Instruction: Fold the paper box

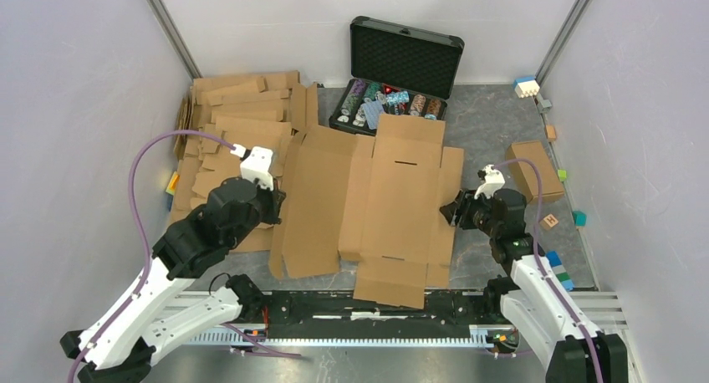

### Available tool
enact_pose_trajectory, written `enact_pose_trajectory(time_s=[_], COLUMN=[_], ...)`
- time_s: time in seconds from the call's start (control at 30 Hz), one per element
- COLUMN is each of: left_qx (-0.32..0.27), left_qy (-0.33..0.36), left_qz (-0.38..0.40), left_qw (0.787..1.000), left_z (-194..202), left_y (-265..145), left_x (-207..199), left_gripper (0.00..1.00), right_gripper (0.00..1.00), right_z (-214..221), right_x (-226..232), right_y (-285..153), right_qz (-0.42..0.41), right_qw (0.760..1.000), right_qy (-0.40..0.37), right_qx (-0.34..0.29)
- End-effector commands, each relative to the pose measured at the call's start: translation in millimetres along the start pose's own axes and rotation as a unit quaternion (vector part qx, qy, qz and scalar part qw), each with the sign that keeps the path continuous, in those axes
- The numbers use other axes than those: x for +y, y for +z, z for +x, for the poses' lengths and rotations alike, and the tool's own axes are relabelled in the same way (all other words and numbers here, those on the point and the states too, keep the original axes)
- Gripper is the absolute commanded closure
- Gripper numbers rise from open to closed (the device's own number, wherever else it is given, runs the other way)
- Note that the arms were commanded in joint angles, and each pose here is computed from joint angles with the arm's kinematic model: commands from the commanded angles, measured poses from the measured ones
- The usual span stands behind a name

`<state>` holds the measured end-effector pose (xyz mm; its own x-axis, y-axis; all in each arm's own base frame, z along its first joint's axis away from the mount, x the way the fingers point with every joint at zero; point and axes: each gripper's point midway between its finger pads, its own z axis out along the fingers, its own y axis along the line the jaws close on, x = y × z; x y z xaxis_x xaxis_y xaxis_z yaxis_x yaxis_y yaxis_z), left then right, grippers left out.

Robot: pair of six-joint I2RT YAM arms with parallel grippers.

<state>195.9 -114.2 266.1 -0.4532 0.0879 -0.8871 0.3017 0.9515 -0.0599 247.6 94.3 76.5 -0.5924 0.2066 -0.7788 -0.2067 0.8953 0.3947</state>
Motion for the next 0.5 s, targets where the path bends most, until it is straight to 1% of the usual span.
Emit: enact_pose_trajectory(time_s=[0.0, 0.13, 0.17, 0.23, 0.37, 0.4, 0.43, 0.47], left_qx=[-0.040, -0.065, -0.072, -0.082, -0.099, -0.102, -0.103, -0.102], left_qy=[-0.005, -0.017, -0.019, -0.016, -0.018, -0.020, -0.023, -0.027], left_qz=[0.021, 0.037, 0.041, 0.047, 0.047, 0.044, 0.040, 0.032], left_qw=[0.999, 0.997, 0.996, 0.995, 0.994, 0.994, 0.994, 0.994], left_z=[-12, -15, -16, -18, -21, -21, -20, -19], left_y=[0, 5, 6, 8, 9, 8, 8, 8], left_x=[-6, -12, -14, -16, -16, -14, -12, -9], left_gripper=[0.98, 0.98, 0.98, 0.98, 0.98, 0.98, 0.96, 0.91], right_gripper=[0.54, 0.81, 0.84, 0.84, 0.89, 0.92, 0.95, 0.97], right_z=[-43, -62, -69, -81, -100, -103, -106, -108], right_x=[39, 51, 54, 58, 68, 72, 73, 72], right_y=[-7, -11, -13, -16, -22, -24, -24, -25], right_qz=[-0.085, -0.108, -0.113, -0.116, -0.137, -0.146, -0.145, -0.142], right_qw=[0.995, 0.991, 0.989, 0.985, 0.973, 0.969, 0.968, 0.967], right_qy=[-0.025, -0.042, -0.051, -0.070, -0.104, -0.114, -0.120, -0.126], right_qx=[-0.055, -0.071, -0.083, -0.108, -0.152, -0.161, -0.166, -0.169])
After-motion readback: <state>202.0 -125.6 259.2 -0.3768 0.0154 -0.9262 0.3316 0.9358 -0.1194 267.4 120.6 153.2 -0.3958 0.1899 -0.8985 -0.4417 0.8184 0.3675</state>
